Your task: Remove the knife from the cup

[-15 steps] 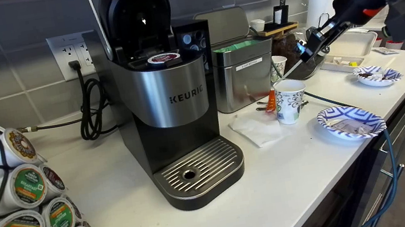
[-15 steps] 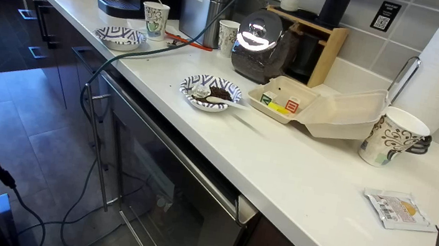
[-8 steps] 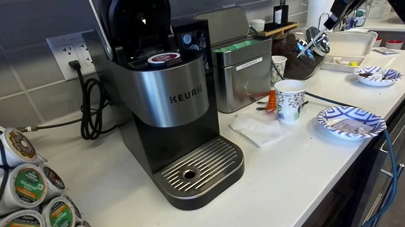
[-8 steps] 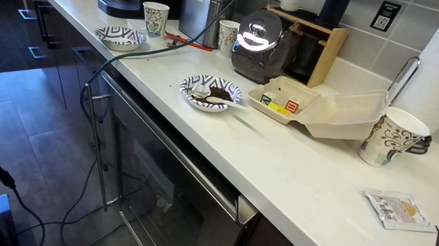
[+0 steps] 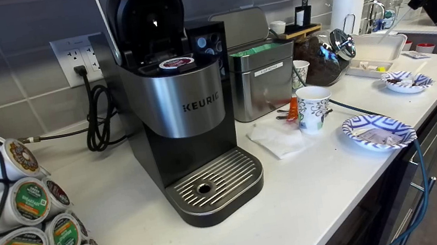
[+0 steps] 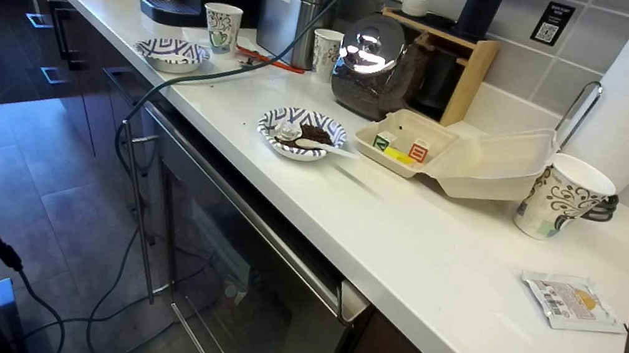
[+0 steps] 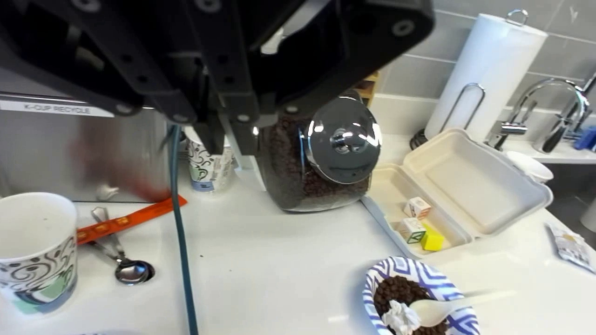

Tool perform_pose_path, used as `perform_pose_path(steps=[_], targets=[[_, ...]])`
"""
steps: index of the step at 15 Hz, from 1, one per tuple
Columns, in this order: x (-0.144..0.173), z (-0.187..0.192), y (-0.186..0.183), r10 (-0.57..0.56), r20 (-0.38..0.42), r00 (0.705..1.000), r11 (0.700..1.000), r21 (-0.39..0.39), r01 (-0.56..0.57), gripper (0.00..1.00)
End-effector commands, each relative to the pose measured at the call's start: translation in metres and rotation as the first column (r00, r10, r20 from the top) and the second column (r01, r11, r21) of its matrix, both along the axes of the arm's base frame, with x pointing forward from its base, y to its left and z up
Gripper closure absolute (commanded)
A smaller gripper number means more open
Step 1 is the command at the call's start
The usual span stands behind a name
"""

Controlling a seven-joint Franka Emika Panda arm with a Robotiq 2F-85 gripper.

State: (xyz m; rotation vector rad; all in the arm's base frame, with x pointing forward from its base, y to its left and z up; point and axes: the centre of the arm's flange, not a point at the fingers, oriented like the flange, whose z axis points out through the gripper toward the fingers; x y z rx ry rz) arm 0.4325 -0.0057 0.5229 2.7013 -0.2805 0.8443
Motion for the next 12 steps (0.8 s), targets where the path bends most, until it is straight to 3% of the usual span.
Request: perform_pose_path(steps=[1,3,6,10,12], targets=[[-0.01,-0.01,-0.047,-0.105,0.044,0.994,0.983,0.157,0.097,0.97],[-0.016,-0.011,-0.082,-0.142,0.057,0.988,0.958,0.26,0.123,0.97],[-0.03,-0.011,-0.141,-0.211,0.083,0.974,0.897,0.412,0.159,0.97],[-0.056,-0.024,-0.212,-0.294,0.08,0.953,0.775,0.604,0.188,0.97],[-0.062,-0.032,-0.21,-0.31,0.09,0.947,0.709,0.685,0.167,0.97]])
